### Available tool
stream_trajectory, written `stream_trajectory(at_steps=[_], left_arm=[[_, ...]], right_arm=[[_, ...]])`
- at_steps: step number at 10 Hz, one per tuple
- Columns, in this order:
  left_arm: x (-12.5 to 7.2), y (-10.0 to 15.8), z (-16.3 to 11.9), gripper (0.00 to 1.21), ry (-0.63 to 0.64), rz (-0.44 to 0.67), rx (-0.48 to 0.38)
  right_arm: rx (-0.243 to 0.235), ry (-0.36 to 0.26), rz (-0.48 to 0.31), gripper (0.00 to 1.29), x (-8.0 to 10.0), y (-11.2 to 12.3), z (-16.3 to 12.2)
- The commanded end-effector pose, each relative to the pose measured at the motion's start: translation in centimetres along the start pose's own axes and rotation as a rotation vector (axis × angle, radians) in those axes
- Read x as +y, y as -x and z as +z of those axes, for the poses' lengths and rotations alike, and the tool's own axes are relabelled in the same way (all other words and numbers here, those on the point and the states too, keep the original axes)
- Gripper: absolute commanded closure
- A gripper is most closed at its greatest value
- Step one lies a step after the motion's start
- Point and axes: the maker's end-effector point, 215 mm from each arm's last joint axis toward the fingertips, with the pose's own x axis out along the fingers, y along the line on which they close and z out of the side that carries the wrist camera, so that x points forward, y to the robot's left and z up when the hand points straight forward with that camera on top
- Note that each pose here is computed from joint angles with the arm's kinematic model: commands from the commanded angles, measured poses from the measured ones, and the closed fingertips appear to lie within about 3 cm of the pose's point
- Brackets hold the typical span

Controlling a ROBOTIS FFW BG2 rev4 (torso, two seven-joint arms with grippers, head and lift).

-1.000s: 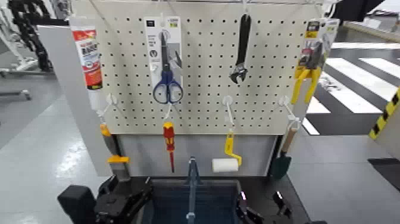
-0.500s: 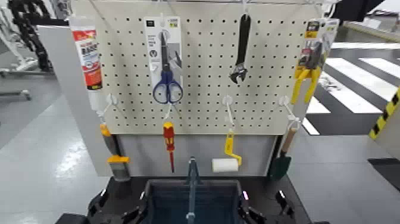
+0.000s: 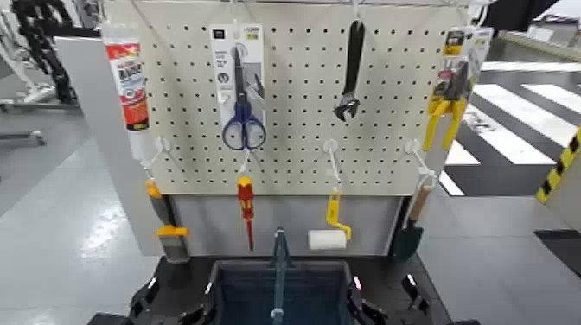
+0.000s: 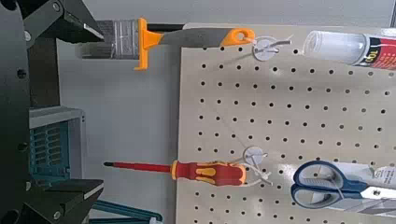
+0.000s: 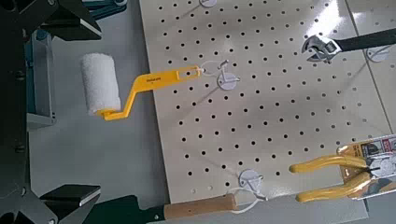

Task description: Place the crate on the table.

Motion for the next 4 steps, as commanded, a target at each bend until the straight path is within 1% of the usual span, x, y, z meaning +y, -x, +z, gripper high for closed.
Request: stream_trajectory(at_steps=[1, 4], left_arm=[[-0.09, -0.20, 0.06, 0.18, -0.003, -0.003, -0.003], [-0.19, -0.34, 0.17, 0.18, -0.003, -0.006, -0.007]], right_arm=[[-0.002, 0.004, 0.002, 0.14, 0.01, -0.09, 0.10], [-0.002, 0.004, 0.004, 0.14, 0.04, -0.09, 0.10]])
